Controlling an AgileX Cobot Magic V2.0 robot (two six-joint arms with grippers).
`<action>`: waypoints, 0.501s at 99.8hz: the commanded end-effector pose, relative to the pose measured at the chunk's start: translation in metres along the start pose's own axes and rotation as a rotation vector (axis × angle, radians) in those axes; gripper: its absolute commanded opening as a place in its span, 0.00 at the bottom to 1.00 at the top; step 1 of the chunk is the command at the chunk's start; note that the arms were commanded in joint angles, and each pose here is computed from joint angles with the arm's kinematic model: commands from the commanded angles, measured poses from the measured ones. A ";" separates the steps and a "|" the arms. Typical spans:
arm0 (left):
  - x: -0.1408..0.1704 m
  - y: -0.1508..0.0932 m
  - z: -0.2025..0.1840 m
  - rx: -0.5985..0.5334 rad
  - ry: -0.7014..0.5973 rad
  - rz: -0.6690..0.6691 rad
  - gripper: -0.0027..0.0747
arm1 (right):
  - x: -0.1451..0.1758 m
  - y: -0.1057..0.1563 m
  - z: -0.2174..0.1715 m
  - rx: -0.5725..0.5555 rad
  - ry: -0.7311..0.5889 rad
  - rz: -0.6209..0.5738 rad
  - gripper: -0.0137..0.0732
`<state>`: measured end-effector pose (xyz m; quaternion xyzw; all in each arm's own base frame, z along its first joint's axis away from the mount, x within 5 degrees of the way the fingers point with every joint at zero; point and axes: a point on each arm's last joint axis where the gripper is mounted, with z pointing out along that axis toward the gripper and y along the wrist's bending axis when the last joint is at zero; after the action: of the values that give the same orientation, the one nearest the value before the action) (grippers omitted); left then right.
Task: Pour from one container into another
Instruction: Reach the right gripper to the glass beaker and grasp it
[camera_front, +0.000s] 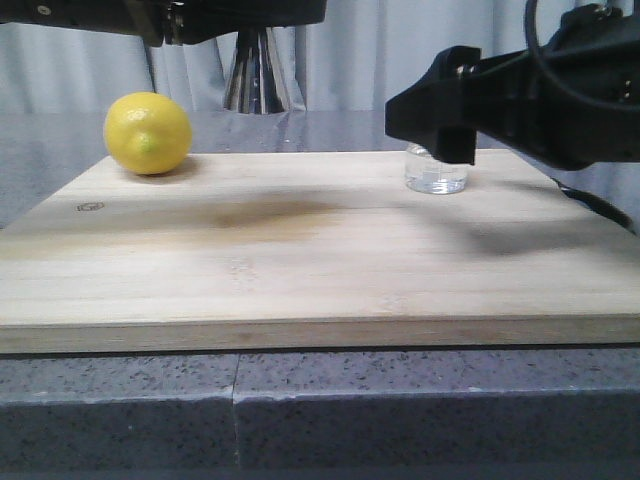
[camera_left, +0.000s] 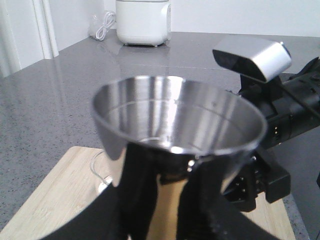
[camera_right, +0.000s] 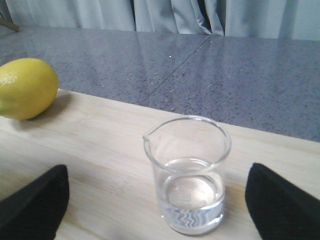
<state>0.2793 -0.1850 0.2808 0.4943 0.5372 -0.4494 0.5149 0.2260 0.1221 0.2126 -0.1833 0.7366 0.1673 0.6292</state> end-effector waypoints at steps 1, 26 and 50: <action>-0.033 -0.008 -0.003 0.039 -0.154 0.025 0.28 | -0.014 0.001 0.005 -0.013 -0.158 -0.007 0.88; -0.033 -0.008 -0.003 0.039 -0.154 0.025 0.28 | -0.005 -0.007 0.021 0.017 -0.158 -0.032 0.88; -0.033 -0.008 -0.003 0.039 -0.154 0.025 0.28 | -0.004 -0.009 0.034 0.027 -0.145 -0.093 0.81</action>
<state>0.2793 -0.1850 0.2808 0.4943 0.5372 -0.4494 0.5149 0.2539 0.1303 0.1913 -0.1999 0.7270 0.1415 0.6415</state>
